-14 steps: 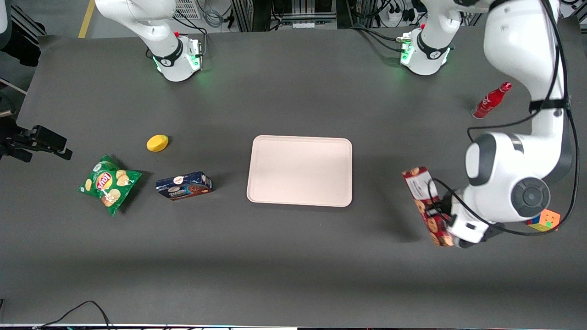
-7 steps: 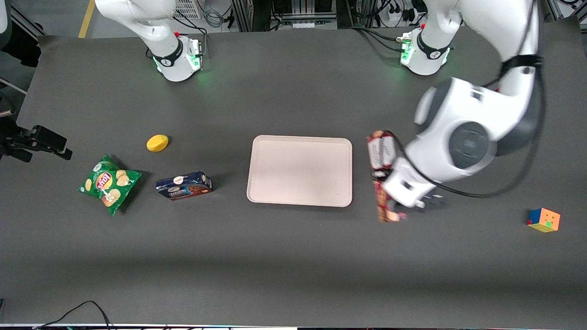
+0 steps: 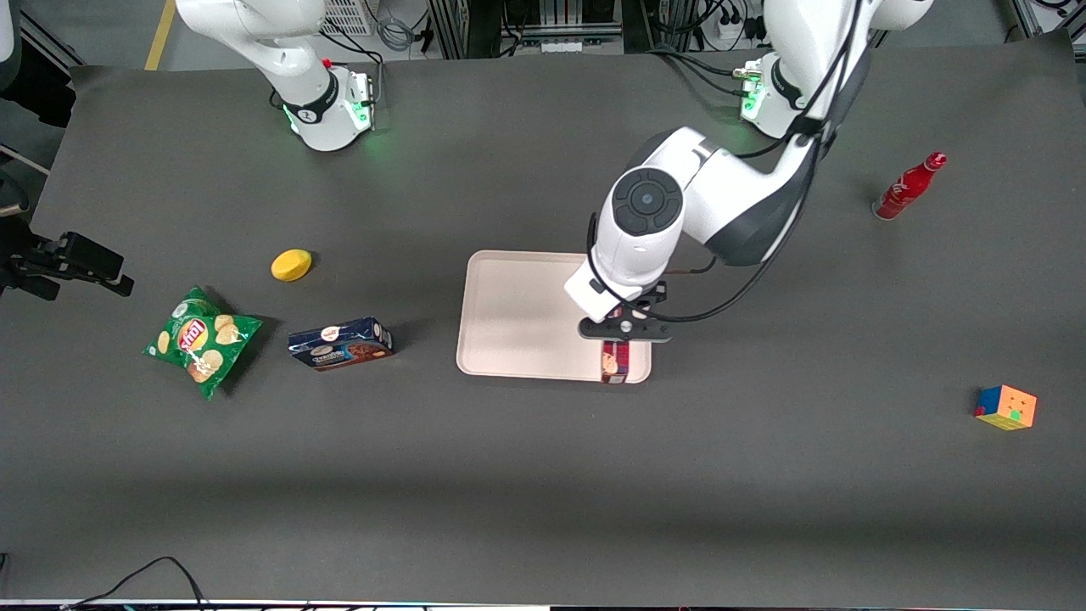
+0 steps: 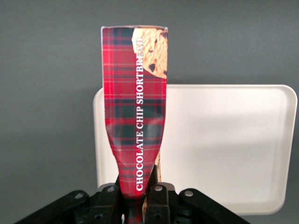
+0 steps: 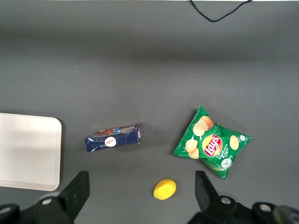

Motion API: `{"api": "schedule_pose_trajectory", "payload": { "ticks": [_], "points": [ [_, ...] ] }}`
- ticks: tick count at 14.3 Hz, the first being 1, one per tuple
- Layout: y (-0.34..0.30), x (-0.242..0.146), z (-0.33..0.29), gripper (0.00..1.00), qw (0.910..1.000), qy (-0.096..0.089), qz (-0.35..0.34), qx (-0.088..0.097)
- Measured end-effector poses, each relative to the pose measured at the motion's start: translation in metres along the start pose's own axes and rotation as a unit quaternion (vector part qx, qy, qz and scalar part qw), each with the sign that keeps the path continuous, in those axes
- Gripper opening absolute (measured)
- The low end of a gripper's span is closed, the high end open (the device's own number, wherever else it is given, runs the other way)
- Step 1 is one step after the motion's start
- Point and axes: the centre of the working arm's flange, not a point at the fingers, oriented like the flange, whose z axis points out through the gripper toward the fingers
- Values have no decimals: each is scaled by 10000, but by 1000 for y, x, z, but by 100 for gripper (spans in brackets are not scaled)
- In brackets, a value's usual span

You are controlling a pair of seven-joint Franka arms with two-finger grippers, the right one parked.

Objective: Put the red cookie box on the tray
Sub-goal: 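Lower the box onto the tray and open the left gripper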

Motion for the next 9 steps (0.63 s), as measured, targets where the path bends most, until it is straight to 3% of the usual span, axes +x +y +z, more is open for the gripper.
{"api": "schedule_pose_trajectory", "payload": {
  "ticks": [2,3,7,9],
  "points": [
    [-6,-12,43,19,9995,230,30,-196],
    [-12,-20,60,19,9996,215,31,-195],
    [-27,-47,84,19,9998,69,182,89],
    [-34,-59,86,19,9991,128,326,232]
  ]
}}
